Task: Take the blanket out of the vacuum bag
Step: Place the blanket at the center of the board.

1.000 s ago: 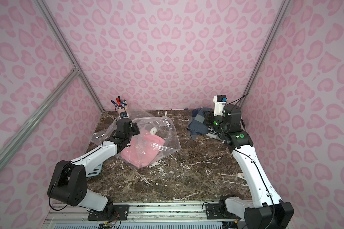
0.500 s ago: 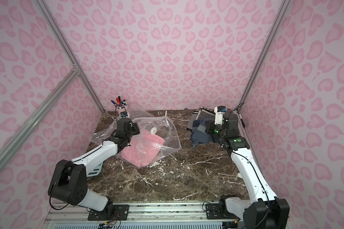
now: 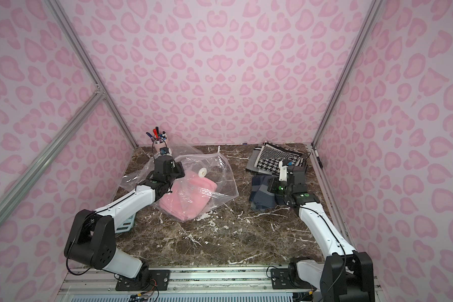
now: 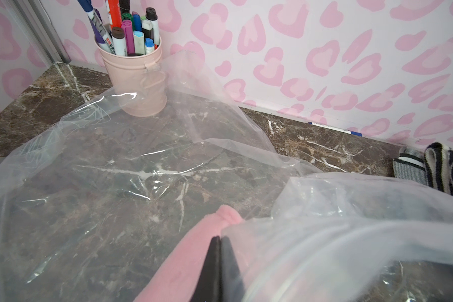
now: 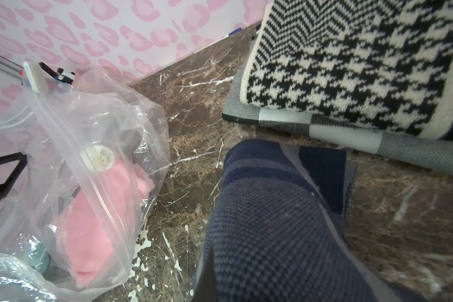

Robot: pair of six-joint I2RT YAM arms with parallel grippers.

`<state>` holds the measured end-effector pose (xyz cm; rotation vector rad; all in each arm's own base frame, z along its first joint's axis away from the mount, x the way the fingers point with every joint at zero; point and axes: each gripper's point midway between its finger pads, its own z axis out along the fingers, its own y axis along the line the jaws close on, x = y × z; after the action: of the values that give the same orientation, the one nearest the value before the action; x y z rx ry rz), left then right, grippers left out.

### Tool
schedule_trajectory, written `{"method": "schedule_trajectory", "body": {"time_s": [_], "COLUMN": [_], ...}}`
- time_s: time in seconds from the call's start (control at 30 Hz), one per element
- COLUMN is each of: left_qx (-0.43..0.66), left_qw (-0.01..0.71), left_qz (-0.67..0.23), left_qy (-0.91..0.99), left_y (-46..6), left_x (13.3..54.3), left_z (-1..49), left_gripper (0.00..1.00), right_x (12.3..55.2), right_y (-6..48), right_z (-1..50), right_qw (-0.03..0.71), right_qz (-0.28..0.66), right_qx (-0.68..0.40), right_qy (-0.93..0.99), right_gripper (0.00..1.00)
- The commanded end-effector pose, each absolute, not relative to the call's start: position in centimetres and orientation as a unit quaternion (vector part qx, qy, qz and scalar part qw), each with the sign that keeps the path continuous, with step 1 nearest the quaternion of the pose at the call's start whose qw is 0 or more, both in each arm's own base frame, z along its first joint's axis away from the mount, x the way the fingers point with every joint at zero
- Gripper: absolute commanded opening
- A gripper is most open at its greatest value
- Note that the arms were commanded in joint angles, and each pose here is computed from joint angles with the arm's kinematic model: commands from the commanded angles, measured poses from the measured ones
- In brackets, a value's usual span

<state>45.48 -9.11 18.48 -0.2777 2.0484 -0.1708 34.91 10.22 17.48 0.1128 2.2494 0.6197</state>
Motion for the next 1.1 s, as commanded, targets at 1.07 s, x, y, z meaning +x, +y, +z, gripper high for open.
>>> {"method": "schedule_trajectory", "body": {"time_s": [1.07], "left_qx": [-0.101], "left_qw": [0.513], "left_qz": [-0.093], "left_qy": [0.847], "left_y": [-10.0], "left_x": [45.7], "left_z": [18.5], "left_gripper": [0.04], "right_x": [36.1], "right_y": [9.6], "right_z": [22.0], "right_qw": [0.419], "right_qz": [0.318], "right_qx": [0.175], "right_qy": [0.832], "right_gripper": [0.00]}}
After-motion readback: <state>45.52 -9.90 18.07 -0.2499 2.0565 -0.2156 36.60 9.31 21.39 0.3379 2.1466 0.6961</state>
